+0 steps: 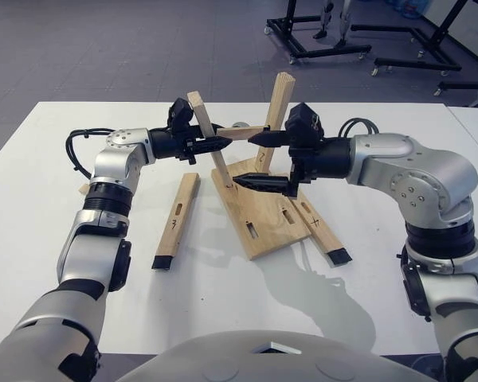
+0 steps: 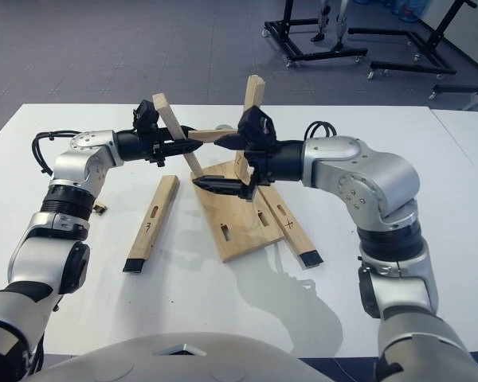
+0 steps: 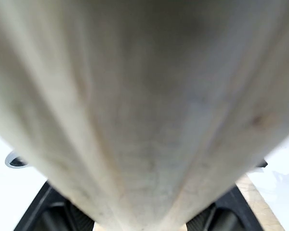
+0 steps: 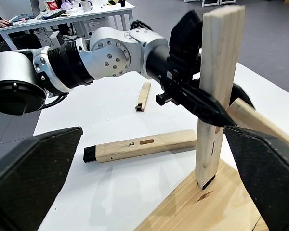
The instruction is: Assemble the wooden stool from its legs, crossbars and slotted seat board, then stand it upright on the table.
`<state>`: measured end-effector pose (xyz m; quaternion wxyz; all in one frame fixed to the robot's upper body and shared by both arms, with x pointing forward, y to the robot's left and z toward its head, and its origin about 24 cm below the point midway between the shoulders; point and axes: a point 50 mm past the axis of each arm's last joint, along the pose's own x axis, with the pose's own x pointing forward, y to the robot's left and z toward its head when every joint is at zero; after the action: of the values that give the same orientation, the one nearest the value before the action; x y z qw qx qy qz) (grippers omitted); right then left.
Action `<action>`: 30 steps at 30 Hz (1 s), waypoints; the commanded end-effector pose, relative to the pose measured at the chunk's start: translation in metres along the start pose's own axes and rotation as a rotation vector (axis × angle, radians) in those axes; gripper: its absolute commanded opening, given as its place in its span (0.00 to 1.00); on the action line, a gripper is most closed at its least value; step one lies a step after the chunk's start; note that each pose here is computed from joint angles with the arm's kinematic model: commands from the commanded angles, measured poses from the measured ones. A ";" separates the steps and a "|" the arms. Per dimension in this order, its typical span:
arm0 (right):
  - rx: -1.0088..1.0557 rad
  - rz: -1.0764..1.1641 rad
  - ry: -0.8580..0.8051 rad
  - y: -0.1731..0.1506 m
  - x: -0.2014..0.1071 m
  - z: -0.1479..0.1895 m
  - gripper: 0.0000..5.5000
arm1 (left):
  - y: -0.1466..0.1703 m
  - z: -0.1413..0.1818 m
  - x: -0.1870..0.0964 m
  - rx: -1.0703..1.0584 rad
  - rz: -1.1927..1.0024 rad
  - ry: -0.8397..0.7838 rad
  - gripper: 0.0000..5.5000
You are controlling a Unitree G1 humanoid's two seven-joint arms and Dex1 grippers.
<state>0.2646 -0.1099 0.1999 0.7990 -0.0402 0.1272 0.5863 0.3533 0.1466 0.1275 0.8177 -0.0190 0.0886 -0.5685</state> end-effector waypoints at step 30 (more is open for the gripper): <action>-0.349 -0.495 -0.251 -0.031 0.028 0.062 0.60 | -0.003 -0.012 0.006 0.012 -0.005 0.072 0.37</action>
<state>0.3111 -0.0874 0.2492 0.9112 -0.1064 -0.0722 0.3914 0.3528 0.1420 0.1246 0.8144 -0.0043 0.0894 -0.5733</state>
